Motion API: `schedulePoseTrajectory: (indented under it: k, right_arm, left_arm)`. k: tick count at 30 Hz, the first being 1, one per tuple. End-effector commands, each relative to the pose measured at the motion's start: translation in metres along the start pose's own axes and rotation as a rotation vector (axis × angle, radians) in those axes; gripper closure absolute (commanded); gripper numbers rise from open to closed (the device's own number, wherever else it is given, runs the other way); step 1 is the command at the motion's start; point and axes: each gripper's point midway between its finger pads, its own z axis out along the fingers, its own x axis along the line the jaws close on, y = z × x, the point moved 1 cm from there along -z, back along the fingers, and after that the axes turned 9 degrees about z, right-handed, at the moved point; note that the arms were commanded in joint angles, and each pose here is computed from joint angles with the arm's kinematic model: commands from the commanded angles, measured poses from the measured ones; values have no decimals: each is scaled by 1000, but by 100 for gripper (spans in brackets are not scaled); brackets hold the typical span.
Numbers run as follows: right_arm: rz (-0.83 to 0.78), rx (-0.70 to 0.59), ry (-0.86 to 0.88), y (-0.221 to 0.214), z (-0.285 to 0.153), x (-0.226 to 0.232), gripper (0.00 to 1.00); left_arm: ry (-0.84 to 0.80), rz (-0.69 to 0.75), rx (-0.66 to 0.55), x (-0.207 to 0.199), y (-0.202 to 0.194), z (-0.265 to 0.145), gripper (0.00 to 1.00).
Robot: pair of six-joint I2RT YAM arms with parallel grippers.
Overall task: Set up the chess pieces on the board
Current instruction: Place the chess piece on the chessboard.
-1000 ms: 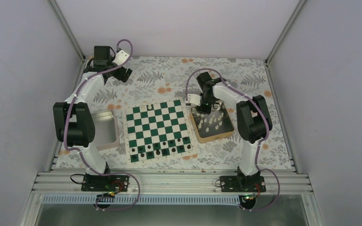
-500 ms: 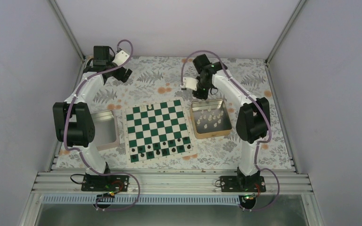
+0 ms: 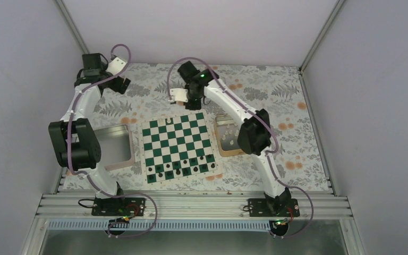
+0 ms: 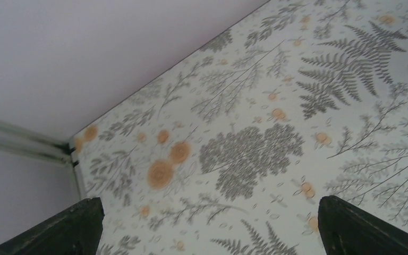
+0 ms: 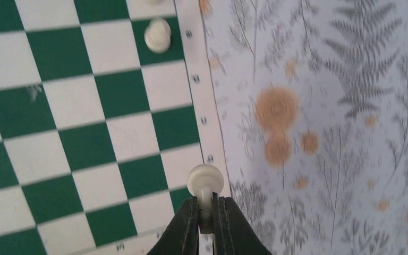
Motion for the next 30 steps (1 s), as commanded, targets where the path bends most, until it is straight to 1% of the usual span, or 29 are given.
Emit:
schedulePoseTrajectory:
  k: [1,4,7,13,17,21,26,30]
  right_arm:
    - [-99,-66,-64,45,4,9,96]
    - [-153,-111,-88,72,12,22,96]
    - [-192,-136,-101,89,20,32,97]
    - [-220,-159,-105,103,34,41,97]
    - [-195,-134,-118,95,41,33,97]
    - [-153,-138,-105,85,32,24,97]
    - [-88,-111,-88,57,27,4,97]
    - [-46,-65,-28,29,30,0,96]
  left_arm:
    - [0,-13,-39,12,-8,-26,0]
    - [14,-20,-31,16,-22,-33,0]
    - [16,-27,-23,16,-33,-36,0]
    - [2,-49,-17,15,-48,-40,0]
    - [-5,-56,-17,13,-50,-42,0]
    - [-21,-62,-36,12,-44,-46,0]
    - [-55,-75,-74,12,-32,-47,0]
    - [-85,-90,-83,11,-23,-41,0]
